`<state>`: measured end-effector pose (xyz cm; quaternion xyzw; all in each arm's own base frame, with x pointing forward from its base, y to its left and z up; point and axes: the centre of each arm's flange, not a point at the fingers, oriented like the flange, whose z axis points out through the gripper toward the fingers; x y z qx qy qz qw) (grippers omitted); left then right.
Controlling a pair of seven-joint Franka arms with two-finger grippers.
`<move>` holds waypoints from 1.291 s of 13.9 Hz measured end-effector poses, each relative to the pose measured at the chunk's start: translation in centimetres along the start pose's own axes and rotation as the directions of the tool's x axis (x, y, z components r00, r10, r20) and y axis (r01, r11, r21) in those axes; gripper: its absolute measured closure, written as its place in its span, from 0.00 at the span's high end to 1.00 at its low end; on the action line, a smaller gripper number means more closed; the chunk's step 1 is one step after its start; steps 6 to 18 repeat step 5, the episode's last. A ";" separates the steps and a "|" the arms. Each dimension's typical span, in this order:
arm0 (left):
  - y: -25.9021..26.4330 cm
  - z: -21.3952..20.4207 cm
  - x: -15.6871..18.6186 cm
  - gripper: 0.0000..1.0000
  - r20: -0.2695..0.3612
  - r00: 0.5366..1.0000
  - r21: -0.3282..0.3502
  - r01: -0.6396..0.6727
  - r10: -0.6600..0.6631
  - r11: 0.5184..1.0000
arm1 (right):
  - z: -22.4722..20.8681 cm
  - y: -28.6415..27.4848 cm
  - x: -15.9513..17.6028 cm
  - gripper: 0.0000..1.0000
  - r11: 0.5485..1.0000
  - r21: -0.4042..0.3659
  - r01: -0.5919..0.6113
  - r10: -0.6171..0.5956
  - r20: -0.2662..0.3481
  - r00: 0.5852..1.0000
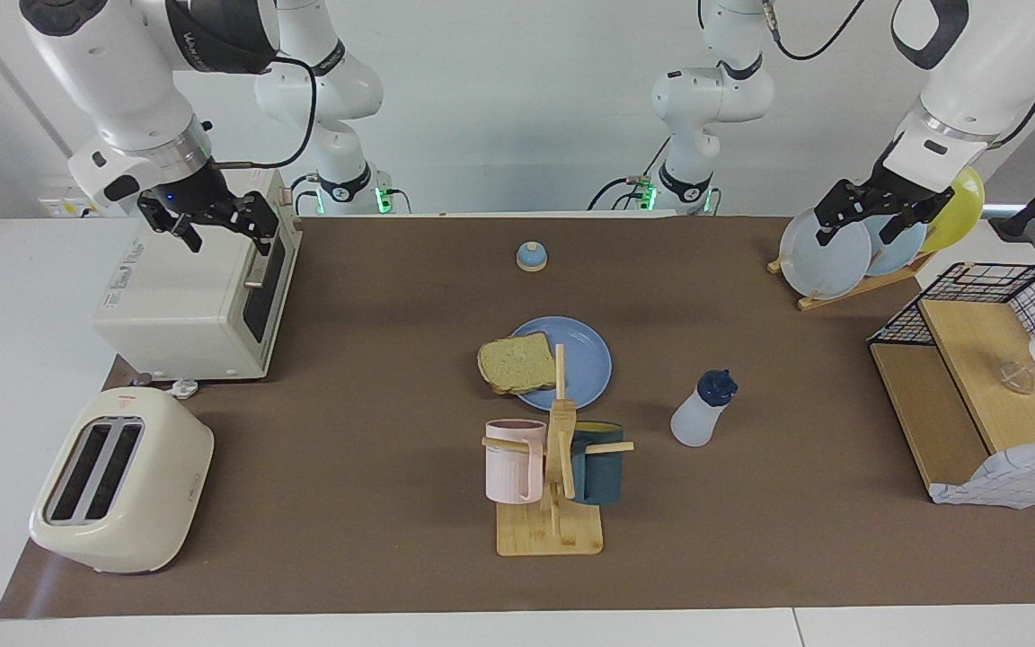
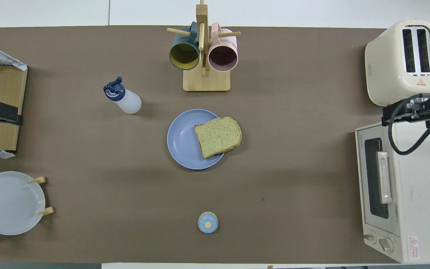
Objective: Put bread on plate and add seasoning
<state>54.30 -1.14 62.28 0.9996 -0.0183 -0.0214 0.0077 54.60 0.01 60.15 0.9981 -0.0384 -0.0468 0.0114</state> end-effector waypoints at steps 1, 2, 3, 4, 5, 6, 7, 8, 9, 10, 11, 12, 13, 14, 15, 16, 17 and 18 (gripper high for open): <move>-0.2 0.1 0.1 1.00 -0.002 1.000 0.000 0.004 -0.004 1.000 | 0.0 0.0 0.0 1.00 1.000 0.000 0.000 0.000 0.000 1.000; -0.3 0.2 0.2 1.00 -0.004 1.000 0.000 0.005 -0.005 1.000 | 0.0 0.0 0.0 1.00 1.000 0.000 0.000 0.000 0.000 1.000; -0.3 0.2 0.2 1.00 -0.004 1.000 0.000 0.005 -0.005 1.000 | 0.0 0.0 0.0 1.00 1.000 0.000 0.000 0.000 0.000 1.000; -0.3 0.3 0.3 1.00 -0.004 1.000 0.000 0.005 -0.005 1.000 | 0.0 0.0 0.0 1.00 1.000 0.000 0.000 0.000 0.000 1.000; -0.3 0.3 0.3 1.00 -0.005 1.000 0.000 0.005 -0.005 1.000 | 0.0 0.0 0.0 1.00 1.000 0.000 0.000 0.000 0.000 1.000; -0.3 0.3 0.3 1.00 -0.005 1.000 0.000 0.005 -0.005 1.000 | 0.0 0.0 0.0 1.00 1.000 0.000 0.000 0.000 0.000 1.000; -0.3 0.3 0.3 1.00 -0.005 1.000 0.000 0.005 -0.005 1.000 | 0.0 0.0 0.0 1.00 1.000 0.000 0.000 0.000 0.000 1.000; -0.3 0.3 0.3 1.00 -0.005 1.000 0.000 0.005 -0.005 1.000 | 0.0 0.0 0.0 1.00 1.000 0.000 0.000 0.000 0.000 1.000; -0.3 0.3 0.3 1.00 -0.005 1.000 0.000 0.005 -0.005 1.000 | 0.0 0.0 0.0 1.00 1.000 0.000 0.000 0.000 0.000 1.000; -0.3 0.3 0.3 1.00 -0.005 1.000 0.000 0.005 -0.005 1.000 | 0.0 0.0 0.0 1.00 1.000 0.000 0.000 0.000 0.000 1.000; -0.3 0.3 0.3 1.00 -0.005 1.000 0.000 0.005 -0.005 1.000 | 0.0 0.0 0.0 1.00 1.000 0.000 0.000 0.000 0.000 1.000; -0.3 0.3 0.3 1.00 -0.005 1.000 0.000 0.005 -0.005 1.000 | 0.0 0.0 0.0 1.00 1.000 0.000 0.000 0.000 0.000 1.000; -0.3 0.3 0.3 1.00 -0.005 1.000 0.000 0.005 -0.005 1.000 | 0.0 0.0 0.0 1.00 1.000 0.000 0.000 0.000 0.000 1.000; -0.3 0.3 0.3 1.00 -0.005 1.000 0.000 0.005 -0.005 1.000 | 0.0 0.0 0.0 1.00 1.000 0.000 0.000 0.000 0.000 1.000; -0.3 0.3 0.3 1.00 -0.005 1.000 0.000 0.005 -0.005 1.000 | 0.0 0.0 0.0 1.00 1.000 0.000 0.000 0.000 0.000 1.000; -0.3 0.3 0.3 1.00 -0.005 1.000 0.000 0.005 -0.005 1.000 | 0.0 0.0 0.0 1.00 1.000 0.000 0.000 0.000 0.000 1.000; -0.3 0.3 0.3 1.00 -0.005 1.000 0.000 0.005 -0.005 1.000 | 0.0 0.0 0.0 1.00 1.000 0.000 0.000 0.000 0.000 1.000; -0.3 0.3 0.3 1.00 -0.005 1.000 0.000 0.005 -0.005 1.000 | 0.0 0.0 0.0 1.00 1.000 0.000 0.000 0.000 0.000 1.000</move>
